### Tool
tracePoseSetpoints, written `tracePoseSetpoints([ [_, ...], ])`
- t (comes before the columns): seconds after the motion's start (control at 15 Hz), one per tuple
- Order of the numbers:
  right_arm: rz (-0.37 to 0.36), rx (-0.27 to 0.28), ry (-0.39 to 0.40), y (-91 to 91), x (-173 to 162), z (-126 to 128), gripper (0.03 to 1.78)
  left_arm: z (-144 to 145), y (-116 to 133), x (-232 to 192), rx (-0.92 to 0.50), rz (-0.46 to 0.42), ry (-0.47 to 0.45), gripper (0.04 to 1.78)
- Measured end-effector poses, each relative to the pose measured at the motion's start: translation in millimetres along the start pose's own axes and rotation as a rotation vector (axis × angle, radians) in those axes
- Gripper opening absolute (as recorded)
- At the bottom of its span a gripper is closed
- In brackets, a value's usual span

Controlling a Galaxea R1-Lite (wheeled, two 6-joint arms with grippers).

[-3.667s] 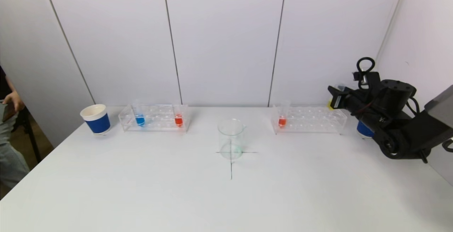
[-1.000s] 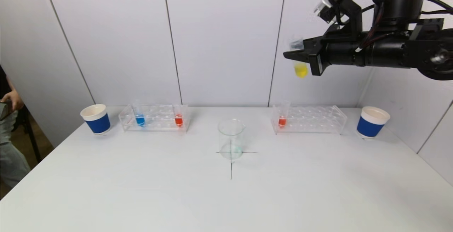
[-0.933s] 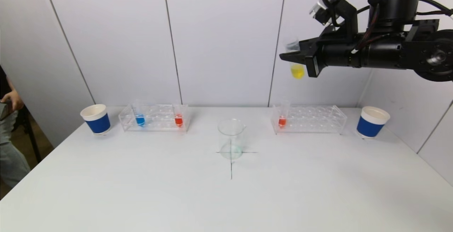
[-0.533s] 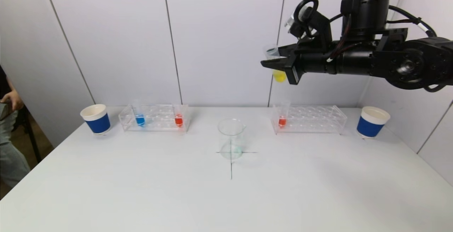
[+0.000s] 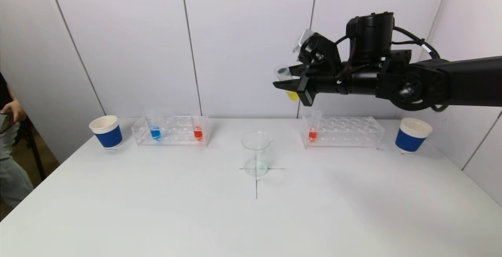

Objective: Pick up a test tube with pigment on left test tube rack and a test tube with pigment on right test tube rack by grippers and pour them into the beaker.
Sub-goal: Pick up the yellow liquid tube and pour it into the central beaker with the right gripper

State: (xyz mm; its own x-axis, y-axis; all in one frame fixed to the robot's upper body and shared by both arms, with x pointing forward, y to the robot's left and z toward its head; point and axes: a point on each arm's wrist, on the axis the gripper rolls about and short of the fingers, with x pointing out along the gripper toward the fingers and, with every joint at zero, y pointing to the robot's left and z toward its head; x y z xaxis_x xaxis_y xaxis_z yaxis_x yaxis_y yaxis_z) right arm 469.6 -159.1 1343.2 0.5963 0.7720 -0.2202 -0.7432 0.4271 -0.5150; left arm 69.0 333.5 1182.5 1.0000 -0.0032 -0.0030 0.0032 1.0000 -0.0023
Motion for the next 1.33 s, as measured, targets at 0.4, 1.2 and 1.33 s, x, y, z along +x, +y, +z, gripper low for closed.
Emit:
tracePoseSetpoints([
  [0.4, 0.042, -0.056, 0.047, 4.4, 22, -28, 0.5, 0, 0, 0, 0.0, 0.0, 0.0, 1.77],
  [1.2, 0.066, -0.171, 0.079, 16.0, 33, -40, 0.5, 0, 0, 0, 0.0, 0.0, 0.0, 1.77],
  [1.33, 0.07, -0.183, 0.074, 20.0, 34, -40, 0.5, 0, 0, 0, 0.0, 0.0, 0.0, 1.77],
])
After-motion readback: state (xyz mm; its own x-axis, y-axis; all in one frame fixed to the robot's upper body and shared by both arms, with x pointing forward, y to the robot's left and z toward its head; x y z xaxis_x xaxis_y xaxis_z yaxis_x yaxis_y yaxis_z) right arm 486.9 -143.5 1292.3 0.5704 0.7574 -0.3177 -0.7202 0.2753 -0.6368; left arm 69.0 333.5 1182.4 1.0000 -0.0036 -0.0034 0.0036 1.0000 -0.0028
